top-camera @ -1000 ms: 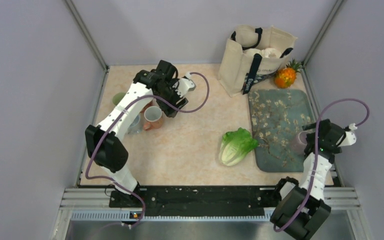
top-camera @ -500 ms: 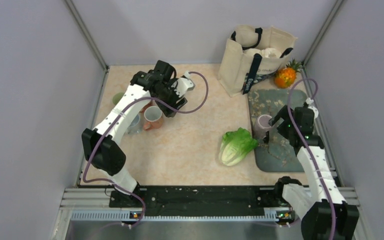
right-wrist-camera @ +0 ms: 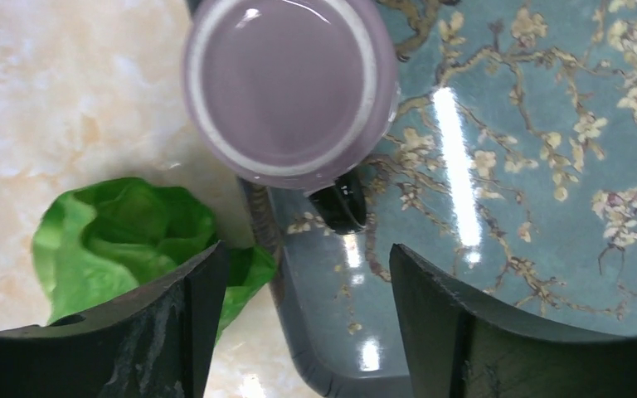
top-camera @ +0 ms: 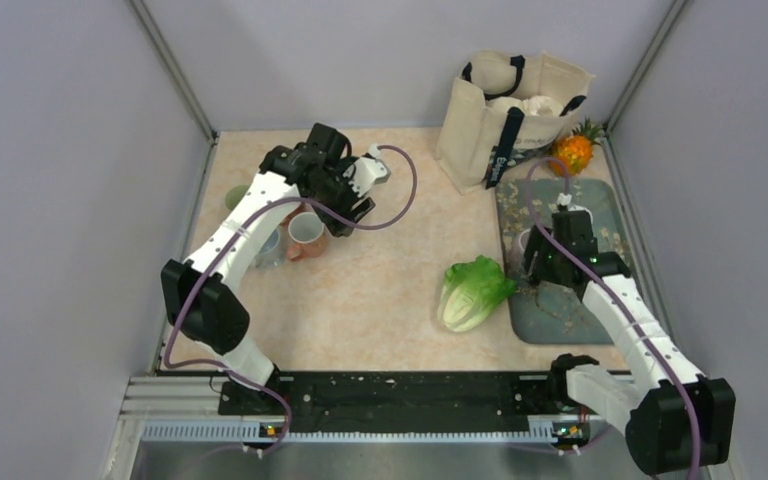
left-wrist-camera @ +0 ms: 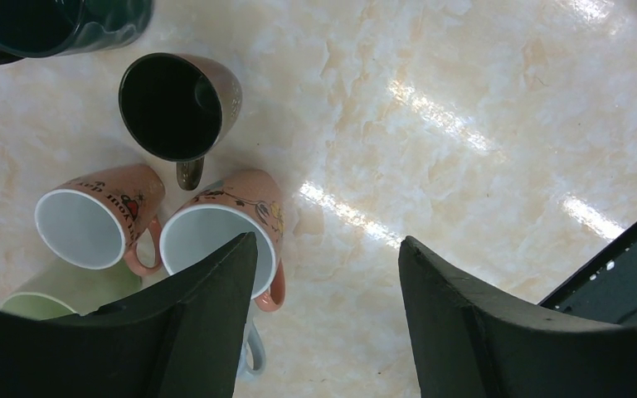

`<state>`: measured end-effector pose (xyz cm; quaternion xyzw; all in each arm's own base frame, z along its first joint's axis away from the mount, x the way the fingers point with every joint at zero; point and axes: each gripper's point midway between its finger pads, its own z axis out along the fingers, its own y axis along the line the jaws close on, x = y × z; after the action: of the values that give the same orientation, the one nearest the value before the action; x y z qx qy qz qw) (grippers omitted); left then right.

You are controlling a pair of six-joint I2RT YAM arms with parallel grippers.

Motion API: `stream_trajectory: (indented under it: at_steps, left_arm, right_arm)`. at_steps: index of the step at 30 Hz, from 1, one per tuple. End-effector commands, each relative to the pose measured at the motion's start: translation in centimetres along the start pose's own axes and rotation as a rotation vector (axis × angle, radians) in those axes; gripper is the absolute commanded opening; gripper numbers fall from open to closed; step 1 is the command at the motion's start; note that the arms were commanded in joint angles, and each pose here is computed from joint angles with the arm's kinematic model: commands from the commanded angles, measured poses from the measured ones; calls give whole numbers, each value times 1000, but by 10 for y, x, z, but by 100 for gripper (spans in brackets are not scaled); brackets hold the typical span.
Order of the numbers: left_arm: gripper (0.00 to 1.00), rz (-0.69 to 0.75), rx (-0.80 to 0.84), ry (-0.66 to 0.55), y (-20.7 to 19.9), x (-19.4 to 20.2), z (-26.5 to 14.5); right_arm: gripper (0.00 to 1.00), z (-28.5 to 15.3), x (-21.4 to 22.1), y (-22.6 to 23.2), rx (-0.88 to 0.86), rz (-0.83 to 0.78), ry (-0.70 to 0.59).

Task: Turn the mug right side up

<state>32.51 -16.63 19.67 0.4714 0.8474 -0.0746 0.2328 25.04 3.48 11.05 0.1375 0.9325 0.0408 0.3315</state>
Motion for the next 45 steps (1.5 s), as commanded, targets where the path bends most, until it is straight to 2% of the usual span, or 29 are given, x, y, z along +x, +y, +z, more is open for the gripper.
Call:
stream_trajectory:
  at_steps: [1,5,7,11,16,18,25,31,33,34,35,36,40,45]
  left_arm:
    - [68,34,-4,-82,-5,-10,-18]
    - [68,37,-4,-96,-5,-13,-21]
    - [68,38,-8,-98,-4,-13,-22]
    - [68,38,-7,-98,-5,-13,-24]
    - [68,37,-11,-98,-4,-13,-24]
    - [68,36,-5,-99,-5,-14,-24]
    - [68,27,8,-94,-8,-13,-23]
    - [68,-4,80,-155,-22,-24,-26]
    - [69,-25,132,-198,-32,-33,-31]
    - [74,-36,160,-226,-37,-40,-34]
    - [91,-49,187,-261,-41,-48,-38]
    - [98,-60,207,-311,-44,-60,-44]
    - [99,-122,367,-509,-69,-105,-74]
    - [96,-206,576,-679,-92,-150,-117]
  right_arm:
    - [69,12,-5,-13,81,-13,-44]
    - [68,32,-4,-8,60,-70,-20]
    - [64,42,-3,-13,88,-94,-9]
    - [59,52,-12,-25,163,-128,-47]
    - [51,63,-21,-19,135,-140,-98]
    - [43,65,-23,-21,150,-142,-113]
    - [0,61,-43,-25,179,-136,-217]
    - [0,34,-74,-8,102,-91,-335]
    - [0,15,-89,2,45,-65,-399]
    - [0,4,-96,8,8,-46,-431]
    - [0,-8,-104,15,-33,-26,-472]
    - [0,-21,-111,23,-85,-5,-511]
    - [0,-81,-132,72,-414,83,-648]
    - [0,-149,-134,144,-954,221,-627]
